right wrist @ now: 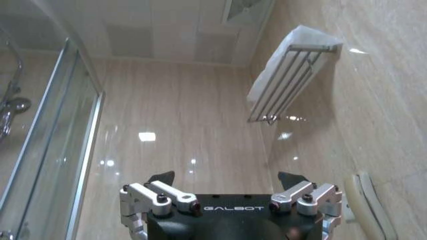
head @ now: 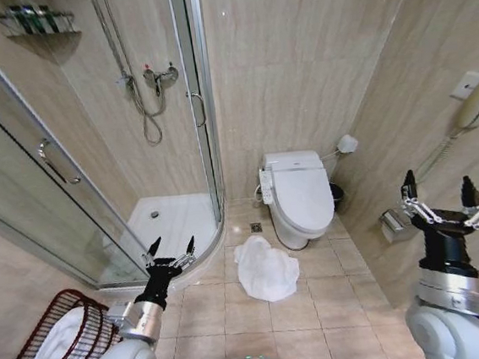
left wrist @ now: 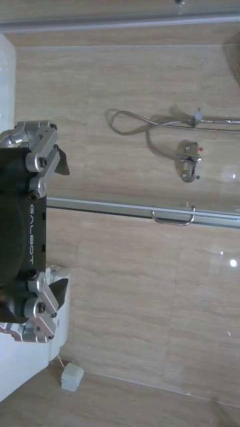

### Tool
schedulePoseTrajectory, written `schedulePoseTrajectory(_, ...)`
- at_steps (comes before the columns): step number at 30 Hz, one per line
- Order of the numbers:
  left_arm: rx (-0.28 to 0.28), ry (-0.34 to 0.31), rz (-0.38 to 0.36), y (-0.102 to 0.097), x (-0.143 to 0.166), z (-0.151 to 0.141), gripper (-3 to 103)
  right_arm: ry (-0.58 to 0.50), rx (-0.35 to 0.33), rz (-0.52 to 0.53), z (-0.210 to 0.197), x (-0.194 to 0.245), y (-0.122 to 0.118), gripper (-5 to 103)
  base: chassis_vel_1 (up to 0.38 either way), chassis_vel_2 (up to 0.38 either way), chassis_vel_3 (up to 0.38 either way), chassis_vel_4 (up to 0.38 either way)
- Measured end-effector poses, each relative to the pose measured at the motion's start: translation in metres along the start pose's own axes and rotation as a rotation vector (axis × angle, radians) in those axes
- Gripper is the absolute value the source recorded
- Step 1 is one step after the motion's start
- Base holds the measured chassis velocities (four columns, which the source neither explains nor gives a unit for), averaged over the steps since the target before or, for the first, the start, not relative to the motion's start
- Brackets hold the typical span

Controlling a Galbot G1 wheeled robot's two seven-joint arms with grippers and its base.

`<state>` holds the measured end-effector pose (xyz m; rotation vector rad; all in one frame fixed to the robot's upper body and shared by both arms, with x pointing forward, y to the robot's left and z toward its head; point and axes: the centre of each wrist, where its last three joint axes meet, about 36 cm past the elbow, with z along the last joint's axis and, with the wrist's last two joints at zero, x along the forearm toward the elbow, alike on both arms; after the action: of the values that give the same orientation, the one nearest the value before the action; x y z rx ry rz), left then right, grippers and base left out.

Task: Discard the used towel into the hamper.

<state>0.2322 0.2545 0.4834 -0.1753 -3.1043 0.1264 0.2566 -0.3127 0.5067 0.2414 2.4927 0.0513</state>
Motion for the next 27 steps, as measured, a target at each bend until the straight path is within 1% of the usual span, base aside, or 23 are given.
schedulePoseTrajectory(1,0.000,0.000,0.000,0.000,0.000,0.000,100,0.000,0.000,0.000,0.000,0.000,0.000,100,0.000,0.000,0.000,0.000)
schedulePoseTrajectory(3,0.000,0.000,0.000,0.000,0.000,0.000,100,0.049,0.002,-0.019,0.000,0.005,0.000,100,0.000,0.000,0.000,0.000)
schedulePoseTrajectory(4,0.000,0.000,0.000,0.000,0.000,0.000,100,0.049,0.002,-0.019,0.000,0.005,0.000,100,0.000,0.000,0.000,0.000)
schedulePoseTrajectory(6,0.000,0.000,0.000,0.000,0.000,0.000,100,0.127,-0.019,-0.038,0.009,0.015,0.000,100,0.000,0.000,0.000,0.000)
schedulePoseTrajectory(7,0.000,0.000,0.000,0.000,0.000,0.000,100,0.176,-0.032,-0.034,0.021,0.022,-0.001,100,0.000,0.000,0.000,0.000)
schedulePoseTrajectory(8,0.000,0.000,0.000,0.000,0.000,0.000,100,0.176,-0.032,-0.034,0.021,0.022,-0.001,100,0.000,0.000,0.000,0.000)
schedulePoseTrajectory(11,0.000,0.000,0.000,0.000,0.000,0.000,100,0.317,-0.076,-0.024,0.058,0.047,-0.009,100,0.000,0.000,0.000,0.000)
schedulePoseTrajectory(12,0.000,0.000,0.000,0.000,0.000,0.000,100,0.317,-0.076,-0.024,0.058,0.047,-0.009,100,0.000,0.000,0.000,0.000)
schedulePoseTrajectory(13,0.000,0.000,0.000,0.000,0.000,0.000,100,0.360,-0.085,-0.026,0.069,0.056,-0.012,100,0.000,0.000,0.000,0.000)
schedulePoseTrajectory(14,0.000,0.000,0.000,0.000,0.000,0.000,100,0.405,-0.086,-0.030,0.082,0.067,-0.015,100,0.000,0.000,0.000,0.000)
schedulePoseTrajectory(15,0.000,0.000,0.000,0.000,0.000,0.000,100,0.405,-0.086,-0.030,0.082,0.067,-0.015,100,0.000,0.000,0.000,0.000)
schedulePoseTrajectory(17,0.000,0.000,0.000,0.000,0.000,0.000,100,0.458,-0.055,-0.040,0.103,0.086,-0.021,100,0.000,0.000,0.000,0.000)
schedulePoseTrajectory(21,0.000,0.000,0.000,0.000,0.000,0.000,100,0.486,-0.045,-0.031,0.109,0.098,-0.025,100,0.000,0.000,0.000,0.000)
schedulePoseTrajectory(27,0.000,0.000,0.000,0.000,0.000,0.000,100,0.479,-0.038,-0.016,0.110,0.105,-0.028,100,0.000,0.000,0.000,0.000)
